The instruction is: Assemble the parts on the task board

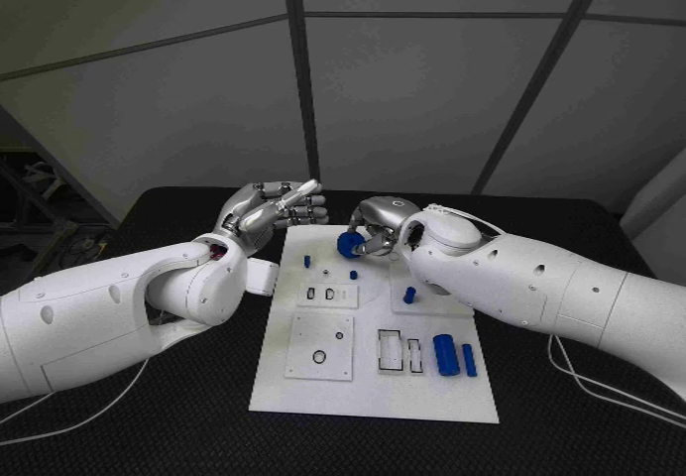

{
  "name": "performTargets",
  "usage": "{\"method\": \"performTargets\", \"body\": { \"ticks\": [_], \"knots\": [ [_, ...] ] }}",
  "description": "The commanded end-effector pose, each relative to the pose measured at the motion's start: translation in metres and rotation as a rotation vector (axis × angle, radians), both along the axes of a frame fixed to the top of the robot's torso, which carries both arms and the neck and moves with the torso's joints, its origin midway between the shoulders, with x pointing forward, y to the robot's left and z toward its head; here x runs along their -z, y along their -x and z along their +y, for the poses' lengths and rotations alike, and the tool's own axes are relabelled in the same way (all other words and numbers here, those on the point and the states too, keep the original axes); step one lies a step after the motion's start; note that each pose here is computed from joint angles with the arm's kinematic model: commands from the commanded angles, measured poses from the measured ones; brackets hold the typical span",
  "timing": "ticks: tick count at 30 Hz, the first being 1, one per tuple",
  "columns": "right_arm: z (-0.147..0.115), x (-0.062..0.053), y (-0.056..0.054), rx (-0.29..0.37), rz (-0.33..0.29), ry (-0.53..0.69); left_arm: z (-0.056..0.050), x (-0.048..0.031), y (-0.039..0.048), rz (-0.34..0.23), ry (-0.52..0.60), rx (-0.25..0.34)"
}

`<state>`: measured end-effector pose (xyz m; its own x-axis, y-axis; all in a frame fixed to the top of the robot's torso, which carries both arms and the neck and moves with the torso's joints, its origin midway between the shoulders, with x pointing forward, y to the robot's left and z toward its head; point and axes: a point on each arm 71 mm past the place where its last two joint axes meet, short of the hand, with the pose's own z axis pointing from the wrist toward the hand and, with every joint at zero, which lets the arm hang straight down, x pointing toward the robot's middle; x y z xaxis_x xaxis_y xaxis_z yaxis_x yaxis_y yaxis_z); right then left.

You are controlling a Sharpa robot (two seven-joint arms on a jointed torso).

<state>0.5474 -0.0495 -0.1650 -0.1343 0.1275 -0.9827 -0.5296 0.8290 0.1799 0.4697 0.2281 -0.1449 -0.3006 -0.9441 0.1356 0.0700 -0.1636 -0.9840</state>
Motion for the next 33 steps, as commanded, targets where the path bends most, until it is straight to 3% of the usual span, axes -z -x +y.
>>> {"method": "performTargets", "body": {
  "ticks": [1,33],
  "knots": [
    [0.0027,0.0012,0.0007,-0.016,0.009,0.019,-0.0015,-0.0016,-0.0001,-0.01,0.004,0.013],
    [0.0082,0.0073,-0.0019,-0.018,0.037,0.047,-0.0018,-0.001,-0.0011,-0.005,0.003,0.014]
  ]
}}
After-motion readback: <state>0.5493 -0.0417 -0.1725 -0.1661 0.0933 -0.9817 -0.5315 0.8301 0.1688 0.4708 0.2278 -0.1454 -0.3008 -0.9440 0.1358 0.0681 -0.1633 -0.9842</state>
